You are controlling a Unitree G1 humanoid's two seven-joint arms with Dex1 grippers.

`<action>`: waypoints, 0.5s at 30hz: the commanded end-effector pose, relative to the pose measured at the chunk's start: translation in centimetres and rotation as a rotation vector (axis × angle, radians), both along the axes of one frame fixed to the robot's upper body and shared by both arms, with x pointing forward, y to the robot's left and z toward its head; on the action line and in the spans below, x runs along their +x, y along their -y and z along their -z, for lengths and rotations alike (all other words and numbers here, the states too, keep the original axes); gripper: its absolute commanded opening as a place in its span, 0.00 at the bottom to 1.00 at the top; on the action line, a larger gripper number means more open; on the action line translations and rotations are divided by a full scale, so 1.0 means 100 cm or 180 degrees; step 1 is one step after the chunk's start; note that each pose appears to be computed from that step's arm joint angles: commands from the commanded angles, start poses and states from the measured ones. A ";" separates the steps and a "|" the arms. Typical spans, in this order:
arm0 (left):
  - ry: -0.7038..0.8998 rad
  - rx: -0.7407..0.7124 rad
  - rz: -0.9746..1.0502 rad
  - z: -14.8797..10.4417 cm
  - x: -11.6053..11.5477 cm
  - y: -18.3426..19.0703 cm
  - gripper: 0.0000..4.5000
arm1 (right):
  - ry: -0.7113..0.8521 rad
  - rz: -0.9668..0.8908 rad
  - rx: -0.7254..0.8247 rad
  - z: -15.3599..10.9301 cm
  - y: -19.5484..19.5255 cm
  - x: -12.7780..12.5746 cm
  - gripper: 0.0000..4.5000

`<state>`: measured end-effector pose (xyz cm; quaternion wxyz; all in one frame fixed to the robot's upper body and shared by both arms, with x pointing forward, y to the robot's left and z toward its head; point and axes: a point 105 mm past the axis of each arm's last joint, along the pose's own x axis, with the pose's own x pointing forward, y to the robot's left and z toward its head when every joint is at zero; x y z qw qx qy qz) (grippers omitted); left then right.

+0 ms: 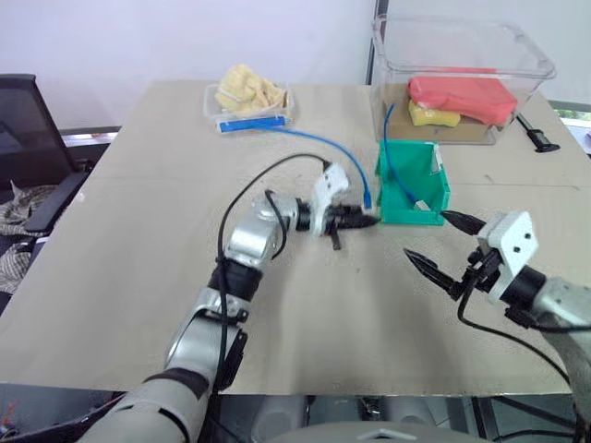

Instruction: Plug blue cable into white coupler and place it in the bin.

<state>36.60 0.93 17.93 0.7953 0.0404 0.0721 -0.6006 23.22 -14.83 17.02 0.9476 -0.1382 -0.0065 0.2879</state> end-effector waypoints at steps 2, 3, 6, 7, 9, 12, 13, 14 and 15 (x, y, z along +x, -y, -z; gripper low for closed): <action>-0.0305 -0.0138 -0.0281 -0.049 0.021 0.029 0.09 | 0.0238 0.0704 0.0023 -0.005 0.010 -0.012 1.00; -0.0347 -0.0097 -0.0341 -0.050 0.025 0.035 0.09 | 0.0247 0.0772 0.0018 -0.004 0.011 -0.013 1.00; -0.0409 0.0057 -0.0580 -0.047 0.040 0.055 0.09 | 0.0271 0.0921 0.0013 -0.002 0.015 -0.014 1.00; -0.0435 0.0111 -0.0639 -0.044 0.043 0.062 0.09 | 0.0280 0.0967 0.0010 -0.002 0.016 -0.014 1.00; -0.0519 0.0210 -0.0750 -0.039 0.047 0.072 0.33 | 0.0299 0.1020 0.0004 -0.001 0.018 -0.015 1.00; -0.0479 0.0259 -0.0805 -0.042 0.050 0.076 0.56 | 0.0317 0.1027 -0.0001 -0.001 0.018 -0.016 1.00; -0.0478 0.0257 -0.0805 -0.044 0.050 0.077 0.67 | 0.0320 0.1029 -0.0005 -0.001 0.018 -0.016 1.00; -0.0500 0.0261 -0.0808 -0.046 0.050 0.076 0.75 | 0.0325 0.1033 -0.0005 -0.001 0.018 -0.016 1.00; -0.0534 0.0263 -0.0805 -0.047 0.050 0.075 0.84 | 0.0332 0.1040 0.0000 -0.002 0.018 -0.016 1.00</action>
